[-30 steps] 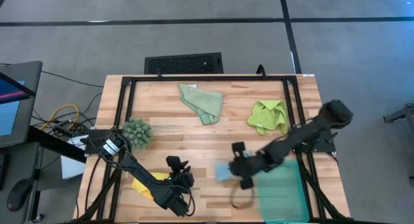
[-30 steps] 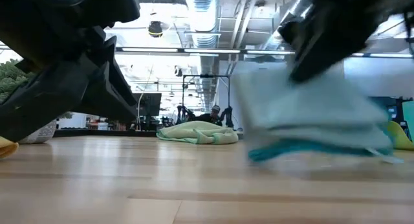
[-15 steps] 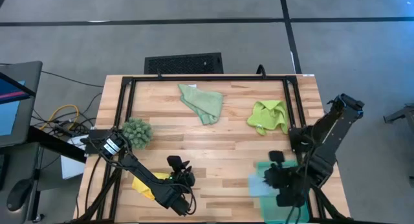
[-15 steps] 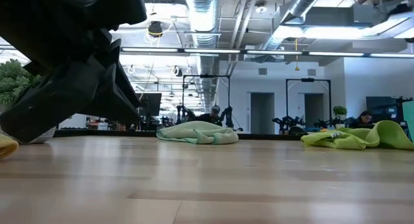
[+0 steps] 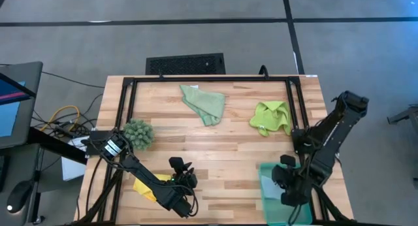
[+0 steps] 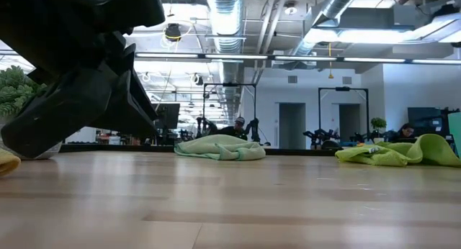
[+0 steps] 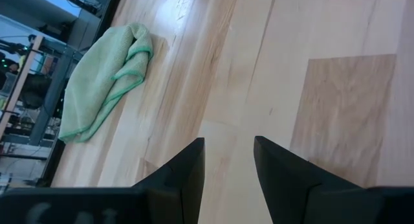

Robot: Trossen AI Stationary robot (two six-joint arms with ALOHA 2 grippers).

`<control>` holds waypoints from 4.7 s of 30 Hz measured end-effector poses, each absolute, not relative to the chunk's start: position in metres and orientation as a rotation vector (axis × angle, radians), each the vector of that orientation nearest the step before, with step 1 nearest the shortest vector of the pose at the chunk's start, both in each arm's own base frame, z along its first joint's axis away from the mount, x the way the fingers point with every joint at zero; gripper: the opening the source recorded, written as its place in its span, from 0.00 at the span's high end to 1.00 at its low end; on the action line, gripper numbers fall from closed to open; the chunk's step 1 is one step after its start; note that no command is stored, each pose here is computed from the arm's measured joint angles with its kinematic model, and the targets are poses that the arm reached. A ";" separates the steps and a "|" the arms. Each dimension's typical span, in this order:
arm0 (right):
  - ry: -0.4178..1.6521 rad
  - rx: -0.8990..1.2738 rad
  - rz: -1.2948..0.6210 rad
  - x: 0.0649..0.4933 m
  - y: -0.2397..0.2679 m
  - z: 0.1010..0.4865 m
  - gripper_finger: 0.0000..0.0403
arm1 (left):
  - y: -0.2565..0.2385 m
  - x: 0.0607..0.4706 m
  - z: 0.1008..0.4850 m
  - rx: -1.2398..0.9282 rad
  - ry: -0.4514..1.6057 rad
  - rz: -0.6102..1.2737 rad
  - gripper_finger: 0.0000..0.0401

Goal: Fold microfiber towels
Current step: Put the folded blue microfiber cloth into the green bin

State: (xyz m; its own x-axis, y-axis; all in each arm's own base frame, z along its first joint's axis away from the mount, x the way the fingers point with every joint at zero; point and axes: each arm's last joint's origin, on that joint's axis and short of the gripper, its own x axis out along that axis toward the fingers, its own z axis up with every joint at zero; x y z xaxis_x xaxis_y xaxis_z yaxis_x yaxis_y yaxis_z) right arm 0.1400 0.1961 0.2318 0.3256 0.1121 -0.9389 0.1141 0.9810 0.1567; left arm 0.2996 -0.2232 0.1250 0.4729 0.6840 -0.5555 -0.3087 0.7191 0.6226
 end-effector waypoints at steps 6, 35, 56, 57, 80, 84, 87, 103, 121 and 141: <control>1.270 0.257 -0.082 0.138 0.167 0.196 0.92 | -0.224 0.300 0.125 0.472 0.881 0.635 0.68; 1.381 0.303 -0.161 0.156 0.136 0.198 0.55 | -0.225 0.303 0.124 0.465 0.870 0.616 0.68; 1.510 0.389 -0.296 0.134 0.127 0.156 0.87 | -0.224 0.307 0.124 0.452 0.866 0.614 0.68; 1.517 0.390 -0.275 0.135 0.128 0.158 0.86 | -0.223 0.308 0.124 0.448 0.870 0.613 0.68; 1.596 0.510 -0.361 0.119 0.136 0.150 0.97 | -0.224 0.309 0.124 0.439 0.882 0.597 0.68; 1.594 0.523 -0.376 0.121 0.132 0.148 0.92 | -0.224 0.309 0.124 0.439 0.882 0.597 0.68; 1.604 0.525 -0.349 0.125 0.133 0.155 0.92 | -0.224 0.309 0.124 0.439 0.882 0.597 0.68; 1.700 0.439 -0.628 0.120 0.132 0.152 0.96 | -0.224 0.309 0.124 0.439 0.882 0.597 0.68; 1.558 0.355 -0.416 0.143 0.156 0.193 0.95 | -0.224 0.310 0.124 0.435 0.880 0.596 0.68; 1.447 0.384 -0.117 0.169 0.156 0.173 0.94 | -0.224 0.311 0.123 0.428 0.876 0.592 0.68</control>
